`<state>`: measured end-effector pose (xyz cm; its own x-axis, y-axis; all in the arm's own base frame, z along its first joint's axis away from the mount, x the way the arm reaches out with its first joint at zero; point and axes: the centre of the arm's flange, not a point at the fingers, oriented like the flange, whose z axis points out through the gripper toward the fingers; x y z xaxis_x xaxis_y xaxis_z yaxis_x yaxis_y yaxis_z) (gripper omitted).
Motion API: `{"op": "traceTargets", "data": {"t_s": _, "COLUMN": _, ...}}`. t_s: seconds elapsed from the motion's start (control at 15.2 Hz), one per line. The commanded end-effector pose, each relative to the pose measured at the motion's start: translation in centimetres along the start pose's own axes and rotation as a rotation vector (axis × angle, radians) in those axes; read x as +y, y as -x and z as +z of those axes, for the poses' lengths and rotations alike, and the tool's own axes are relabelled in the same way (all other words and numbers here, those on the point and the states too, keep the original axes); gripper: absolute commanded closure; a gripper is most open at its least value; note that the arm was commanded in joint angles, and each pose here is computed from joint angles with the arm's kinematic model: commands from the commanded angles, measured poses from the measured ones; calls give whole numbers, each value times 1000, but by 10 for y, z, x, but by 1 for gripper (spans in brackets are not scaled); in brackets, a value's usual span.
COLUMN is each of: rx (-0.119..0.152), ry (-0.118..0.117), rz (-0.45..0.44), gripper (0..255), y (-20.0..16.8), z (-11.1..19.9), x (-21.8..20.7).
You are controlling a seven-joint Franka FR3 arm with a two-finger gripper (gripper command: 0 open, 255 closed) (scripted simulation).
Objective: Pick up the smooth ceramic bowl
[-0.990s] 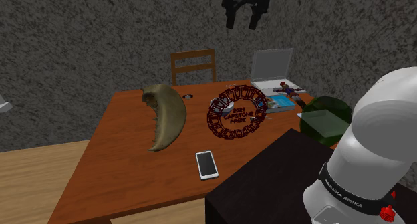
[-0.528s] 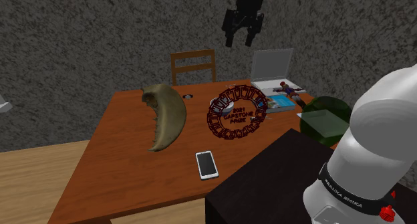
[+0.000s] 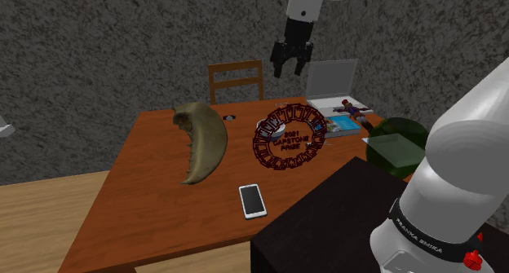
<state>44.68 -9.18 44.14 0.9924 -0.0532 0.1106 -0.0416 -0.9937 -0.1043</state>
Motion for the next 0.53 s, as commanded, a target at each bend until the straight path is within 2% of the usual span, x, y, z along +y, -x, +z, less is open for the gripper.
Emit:
{"op": "traceTargets", "data": {"t_s": 0.0, "rx": 0, "ry": 1, "rz": 0, "gripper": 0, "y": -12, "z": 21, "x": 16}}
{"op": "traceTargets", "data": {"t_s": 0.46, "rx": -4, "ry": 2, "rz": 1, "gripper": 0, "y": -52, "z": 88, "x": 66}}
